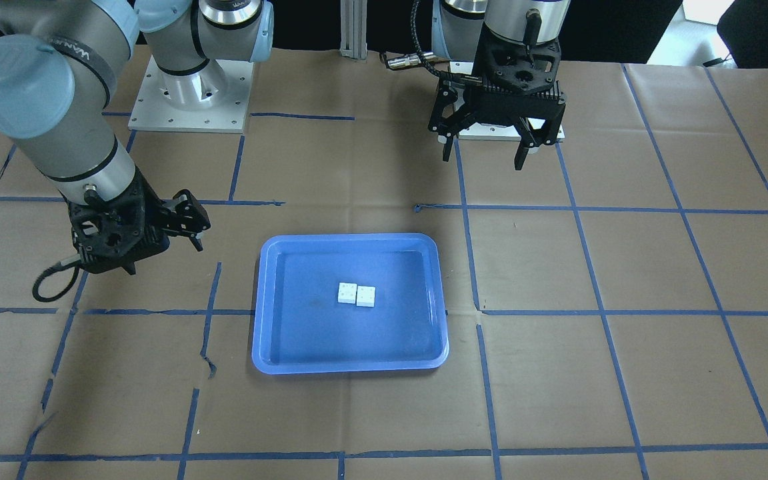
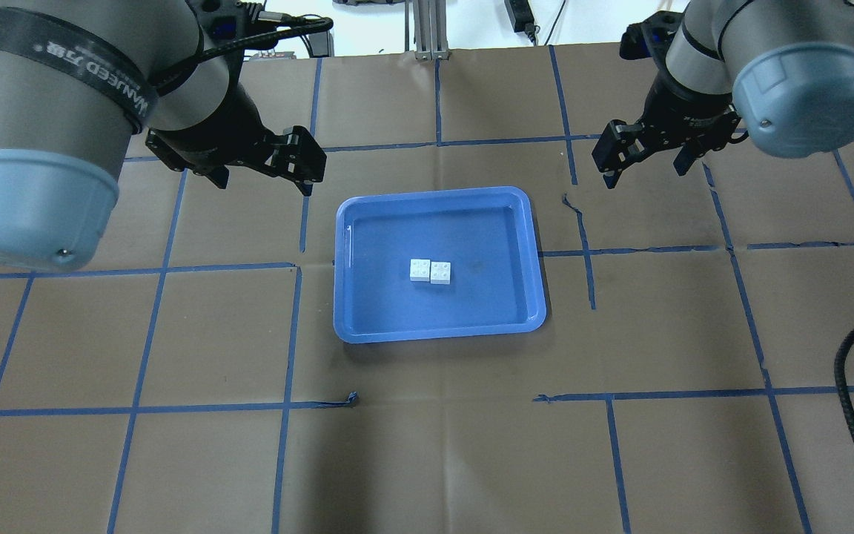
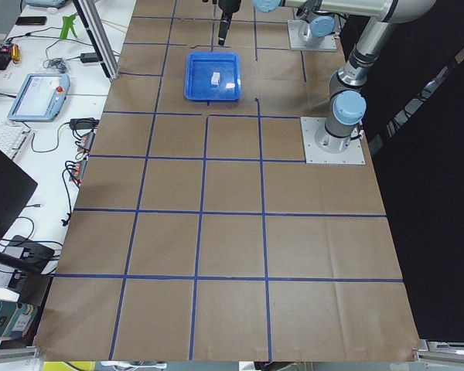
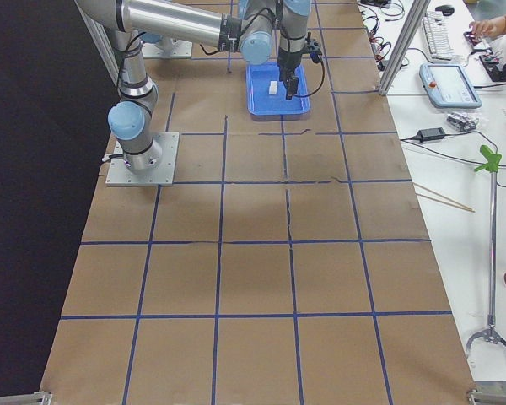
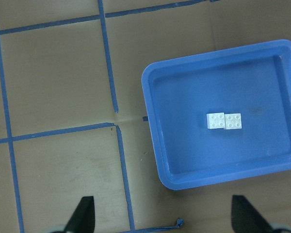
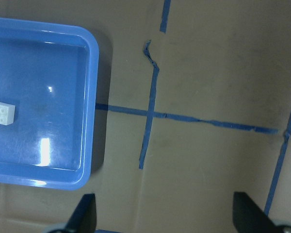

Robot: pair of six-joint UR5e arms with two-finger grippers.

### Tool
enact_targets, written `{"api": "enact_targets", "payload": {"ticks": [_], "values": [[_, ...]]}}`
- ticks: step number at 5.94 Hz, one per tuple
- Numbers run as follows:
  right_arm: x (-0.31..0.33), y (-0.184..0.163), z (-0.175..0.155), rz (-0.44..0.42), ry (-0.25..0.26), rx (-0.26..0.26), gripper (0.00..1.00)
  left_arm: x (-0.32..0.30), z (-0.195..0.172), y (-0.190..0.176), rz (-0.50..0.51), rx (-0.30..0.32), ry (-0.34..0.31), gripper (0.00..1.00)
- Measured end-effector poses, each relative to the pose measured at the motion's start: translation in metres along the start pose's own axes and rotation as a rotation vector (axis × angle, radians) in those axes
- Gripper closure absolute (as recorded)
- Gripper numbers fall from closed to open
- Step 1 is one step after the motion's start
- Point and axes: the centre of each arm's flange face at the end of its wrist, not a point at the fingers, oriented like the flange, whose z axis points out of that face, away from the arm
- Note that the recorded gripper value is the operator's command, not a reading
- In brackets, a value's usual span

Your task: Assemble white blocks and place on blue tray

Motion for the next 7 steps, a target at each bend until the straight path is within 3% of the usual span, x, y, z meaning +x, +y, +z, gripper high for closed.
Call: {"api": "enact_targets", "payload": {"ticks": [3,7], "values": [[-0.006,0.009,-0.071,0.195,-0.006,-0.071,0.00,0.000,0.000,0.000,0.000,0.000,0.000,0.01],[-0.026,0.032,-0.087,0.227,0.005,-0.064,0.00,0.000,0.000,0.000,-0.001,0.001,0.000,0.01]]}}
